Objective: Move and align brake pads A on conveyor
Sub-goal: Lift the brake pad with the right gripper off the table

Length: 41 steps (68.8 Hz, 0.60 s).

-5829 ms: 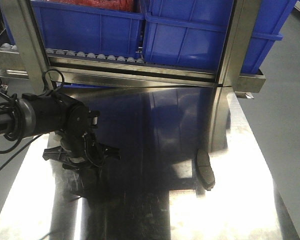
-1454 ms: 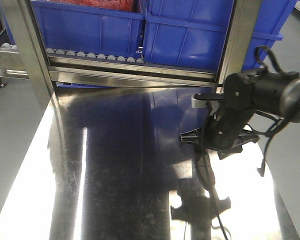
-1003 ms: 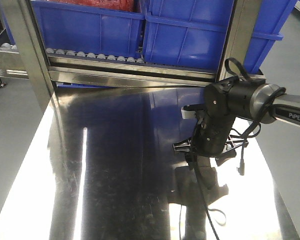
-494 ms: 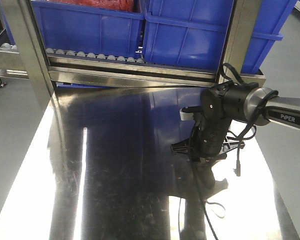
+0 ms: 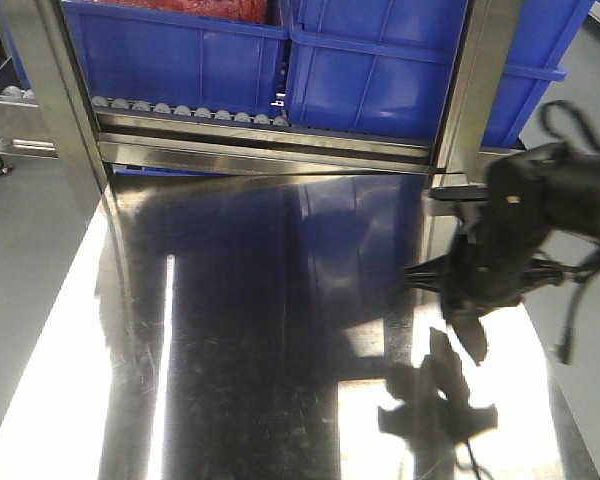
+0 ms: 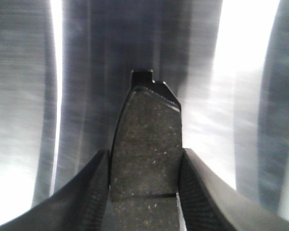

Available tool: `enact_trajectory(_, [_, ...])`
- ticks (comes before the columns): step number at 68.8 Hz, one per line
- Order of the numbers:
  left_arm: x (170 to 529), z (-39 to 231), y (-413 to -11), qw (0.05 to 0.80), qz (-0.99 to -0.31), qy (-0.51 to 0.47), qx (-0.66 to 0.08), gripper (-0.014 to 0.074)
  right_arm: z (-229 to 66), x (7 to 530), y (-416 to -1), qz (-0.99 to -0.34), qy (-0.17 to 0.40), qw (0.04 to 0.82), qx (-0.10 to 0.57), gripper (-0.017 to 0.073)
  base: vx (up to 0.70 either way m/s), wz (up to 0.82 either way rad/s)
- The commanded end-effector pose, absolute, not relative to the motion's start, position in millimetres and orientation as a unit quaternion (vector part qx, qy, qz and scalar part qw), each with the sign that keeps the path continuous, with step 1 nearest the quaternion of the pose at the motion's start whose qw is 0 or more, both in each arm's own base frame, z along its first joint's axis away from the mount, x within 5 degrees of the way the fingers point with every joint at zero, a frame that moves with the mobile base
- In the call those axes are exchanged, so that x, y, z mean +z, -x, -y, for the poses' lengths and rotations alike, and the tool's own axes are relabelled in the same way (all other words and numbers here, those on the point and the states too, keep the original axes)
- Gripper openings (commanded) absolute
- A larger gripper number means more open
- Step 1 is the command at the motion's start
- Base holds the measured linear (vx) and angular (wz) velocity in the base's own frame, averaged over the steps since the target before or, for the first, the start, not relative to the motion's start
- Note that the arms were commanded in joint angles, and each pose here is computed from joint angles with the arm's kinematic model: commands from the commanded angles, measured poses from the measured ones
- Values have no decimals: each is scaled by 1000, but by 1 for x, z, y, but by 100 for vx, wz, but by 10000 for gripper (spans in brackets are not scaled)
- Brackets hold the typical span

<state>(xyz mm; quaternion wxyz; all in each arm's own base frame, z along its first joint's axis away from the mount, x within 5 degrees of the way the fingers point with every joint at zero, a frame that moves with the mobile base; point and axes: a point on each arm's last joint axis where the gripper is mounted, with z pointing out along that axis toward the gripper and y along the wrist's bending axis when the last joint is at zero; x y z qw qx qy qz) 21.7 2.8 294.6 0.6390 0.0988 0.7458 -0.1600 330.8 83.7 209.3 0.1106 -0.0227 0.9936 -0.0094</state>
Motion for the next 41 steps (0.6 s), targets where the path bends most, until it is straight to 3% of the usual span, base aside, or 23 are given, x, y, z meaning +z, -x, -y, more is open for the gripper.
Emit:
enact_trajectory(1, [311, -1, -21, 677, -707, -103, -178, -6, -57, 243, -319, -985, 20, 172, -12, -2, 0, 0])
enact_trajectory(16, [311, -1, -21, 677, -707, -103, -178, -6, -17, 278, -276, -969, 7, 247, -15, -2, 0, 0])
enact_trajectory(41, [311, -1, -21, 677, -707, -103, -178, -6, -12, 320, -193, -915, 19, 404, 0, -2, 0, 0])
